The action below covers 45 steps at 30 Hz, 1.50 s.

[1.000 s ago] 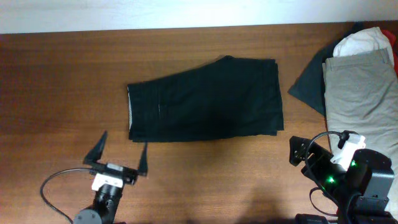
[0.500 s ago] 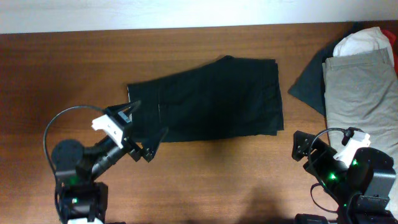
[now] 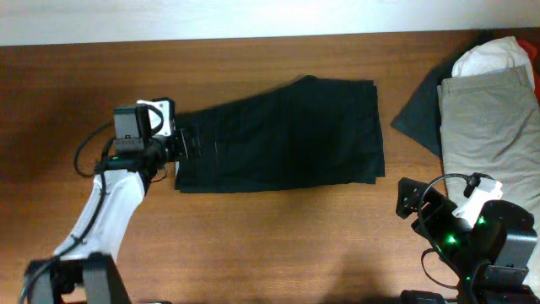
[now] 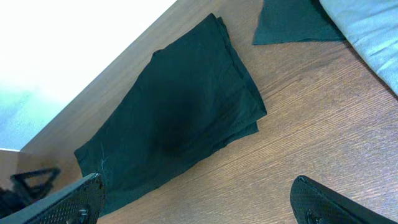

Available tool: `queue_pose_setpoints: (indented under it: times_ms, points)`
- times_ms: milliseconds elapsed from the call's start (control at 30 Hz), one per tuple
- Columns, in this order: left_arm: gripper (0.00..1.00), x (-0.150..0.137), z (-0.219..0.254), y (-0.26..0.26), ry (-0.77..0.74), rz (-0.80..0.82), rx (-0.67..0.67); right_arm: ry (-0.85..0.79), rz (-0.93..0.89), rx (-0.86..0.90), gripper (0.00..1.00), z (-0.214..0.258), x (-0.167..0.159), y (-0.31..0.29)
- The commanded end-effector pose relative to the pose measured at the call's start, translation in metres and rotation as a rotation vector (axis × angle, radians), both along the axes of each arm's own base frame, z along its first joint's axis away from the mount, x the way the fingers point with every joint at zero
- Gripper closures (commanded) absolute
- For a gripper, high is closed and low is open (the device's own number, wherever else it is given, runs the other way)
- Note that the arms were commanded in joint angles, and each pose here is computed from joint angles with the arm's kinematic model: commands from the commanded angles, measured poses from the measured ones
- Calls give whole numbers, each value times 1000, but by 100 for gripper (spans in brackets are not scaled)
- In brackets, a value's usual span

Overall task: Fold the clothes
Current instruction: 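Reach the left gripper to the shorts' left end and grasp, then fold the shorts' left end rightward over the middle with left gripper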

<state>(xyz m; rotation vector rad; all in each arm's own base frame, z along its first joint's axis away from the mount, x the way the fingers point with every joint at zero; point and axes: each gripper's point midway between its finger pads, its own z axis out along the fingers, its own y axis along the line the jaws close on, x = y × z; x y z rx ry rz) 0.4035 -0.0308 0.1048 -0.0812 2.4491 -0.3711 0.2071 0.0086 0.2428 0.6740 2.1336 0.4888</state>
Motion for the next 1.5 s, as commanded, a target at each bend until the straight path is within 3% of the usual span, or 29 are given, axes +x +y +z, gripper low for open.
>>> queue_pose_setpoints:
  times_ms: [0, 333, 433, 467, 500, 600, 633, 667, 700, 767, 867, 967, 1067, 1200, 1367, 1467]
  points:
    - [1, 7, -20, 31, 59, 77, -51, -2, -18, -5, 1, 0, 0, -3]
    - [1, -7, -107, 21, 269, 35, -125, -2, -18, -5, 1, 0, 0, -3]
    - [5, -15, -119, -3, 316, -33, -247, -2, -19, -5, 1, 0, 0, -3]
    - [25, -18, -125, -6, 333, -39, -259, -2, -18, -5, 1, 0, 0, -3]
    - [31, -20, -130, -6, 346, -38, -261, -2, -18, -5, 1, 0, 0, -3]
    - [65, -24, -141, -7, 376, -35, -266, -2, -18, -5, 1, 0, 0, -3]
    - [86, -22, -140, -6, 370, -34, -264, -2, -18, -5, 1, 0, 0, -3]
    - [98, -20, -140, -4, 362, -29, -260, -2, -18, -5, 1, 0, 0, -3]
    - [100, -18, -138, 0, 356, -22, -259, -2, -18, -5, 1, 0, 0, -3]
    - [100, -8, -127, 26, 348, 45, -243, -2, -18, -5, 1, 0, 0, -3]
    - [100, -9, -103, 101, 471, 243, -38, -2, -18, -5, 1, 0, 0, -3]
    - [100, 13, -41, 136, 465, 317, 77, -2, -18, -5, 1, 0, 0, -3]
    - [100, 40, 44, 139, 372, 337, 80, -2, -18, -5, 1, 0, 0, -3]
    - [100, 62, 115, 97, 237, 252, 137, -2, -18, -5, 1, 0, 0, -3]
    - [100, 61, 111, -26, 232, -12, 168, -2, -18, -5, 1, 0, 0, -3]
    - [100, 53, 92, -66, 264, -99, 183, -2, -18, -5, 1, 0, 0, -3]
